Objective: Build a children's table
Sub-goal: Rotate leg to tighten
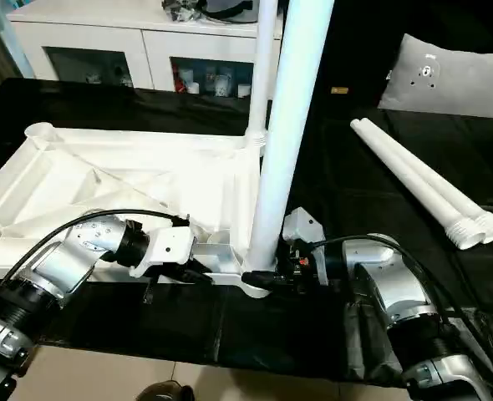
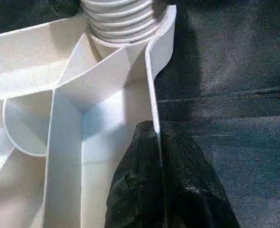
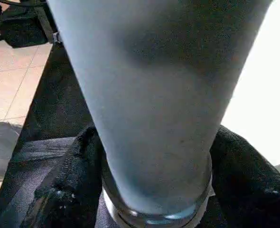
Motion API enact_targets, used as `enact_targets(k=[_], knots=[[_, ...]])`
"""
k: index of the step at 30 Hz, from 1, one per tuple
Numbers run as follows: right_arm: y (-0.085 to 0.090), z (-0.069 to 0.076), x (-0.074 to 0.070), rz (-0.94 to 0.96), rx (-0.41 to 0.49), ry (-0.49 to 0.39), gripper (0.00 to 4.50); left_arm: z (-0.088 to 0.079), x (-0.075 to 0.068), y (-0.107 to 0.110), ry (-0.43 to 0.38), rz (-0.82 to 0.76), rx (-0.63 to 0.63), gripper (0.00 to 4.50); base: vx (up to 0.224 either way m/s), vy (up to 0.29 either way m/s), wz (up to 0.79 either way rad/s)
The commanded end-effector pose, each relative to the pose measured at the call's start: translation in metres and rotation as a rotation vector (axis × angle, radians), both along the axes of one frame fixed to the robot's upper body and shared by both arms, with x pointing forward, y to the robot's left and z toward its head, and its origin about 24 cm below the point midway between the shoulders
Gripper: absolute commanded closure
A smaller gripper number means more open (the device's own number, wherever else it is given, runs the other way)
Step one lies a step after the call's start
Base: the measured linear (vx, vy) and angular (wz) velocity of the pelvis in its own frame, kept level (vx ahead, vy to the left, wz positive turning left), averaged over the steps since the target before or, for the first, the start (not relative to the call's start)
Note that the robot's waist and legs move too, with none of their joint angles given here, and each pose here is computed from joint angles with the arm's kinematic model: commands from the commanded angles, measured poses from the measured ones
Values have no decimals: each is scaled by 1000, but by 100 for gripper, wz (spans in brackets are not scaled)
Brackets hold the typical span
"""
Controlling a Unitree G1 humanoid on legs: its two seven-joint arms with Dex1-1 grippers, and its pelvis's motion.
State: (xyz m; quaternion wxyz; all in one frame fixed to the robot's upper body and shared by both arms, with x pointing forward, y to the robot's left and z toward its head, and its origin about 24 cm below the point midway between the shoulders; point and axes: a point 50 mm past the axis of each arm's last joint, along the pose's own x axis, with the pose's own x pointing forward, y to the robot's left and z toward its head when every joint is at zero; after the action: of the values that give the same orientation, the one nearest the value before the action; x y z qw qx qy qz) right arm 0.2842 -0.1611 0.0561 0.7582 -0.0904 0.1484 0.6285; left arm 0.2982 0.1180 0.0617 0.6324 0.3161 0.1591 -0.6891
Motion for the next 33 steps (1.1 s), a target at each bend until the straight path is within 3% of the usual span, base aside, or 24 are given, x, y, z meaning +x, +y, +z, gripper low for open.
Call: enact_targets(k=[1,5,9,11,13,15,17,23,26,28,33], knots=[[4,0,-1,28,20,27,171,-6,-4,-1,16,-54,66,450,0,0,0],[7,-3,-4,10,59,65,176,-7,-4,-2,30,-21,41,450,0,0,0],[22,-14,-4,-134,87,111,178,-3,-2,-10,64,137,-39,450,0,0,0],[32,-24,2,-269,66,99,178,0,5,-20,40,261,-97,450,0,0,0],[32,-24,2,-269,66,99,178,0,5,-20,40,261,-97,450,0,0,0],[44,-30,19,-505,79,91,178,4,12,-37,19,427,-179,450,0,0,0],[49,-32,25,-594,74,92,178,5,13,-43,17,469,-198,450,0,0,0],[58,-32,37,-751,58,60,178,15,21,-70,-62,621,-297,450,0,0,0],[58,-32,37,-759,65,61,178,15,21,-70,-69,621,-289,450,0,0,0],[56,-31,37,-776,80,63,122,13,21,-65,-88,620,-259,450,0,0,0],[55,-30,37,-789,98,43,83,10,21,-54,-110,645,-223,450,0,0,0]])
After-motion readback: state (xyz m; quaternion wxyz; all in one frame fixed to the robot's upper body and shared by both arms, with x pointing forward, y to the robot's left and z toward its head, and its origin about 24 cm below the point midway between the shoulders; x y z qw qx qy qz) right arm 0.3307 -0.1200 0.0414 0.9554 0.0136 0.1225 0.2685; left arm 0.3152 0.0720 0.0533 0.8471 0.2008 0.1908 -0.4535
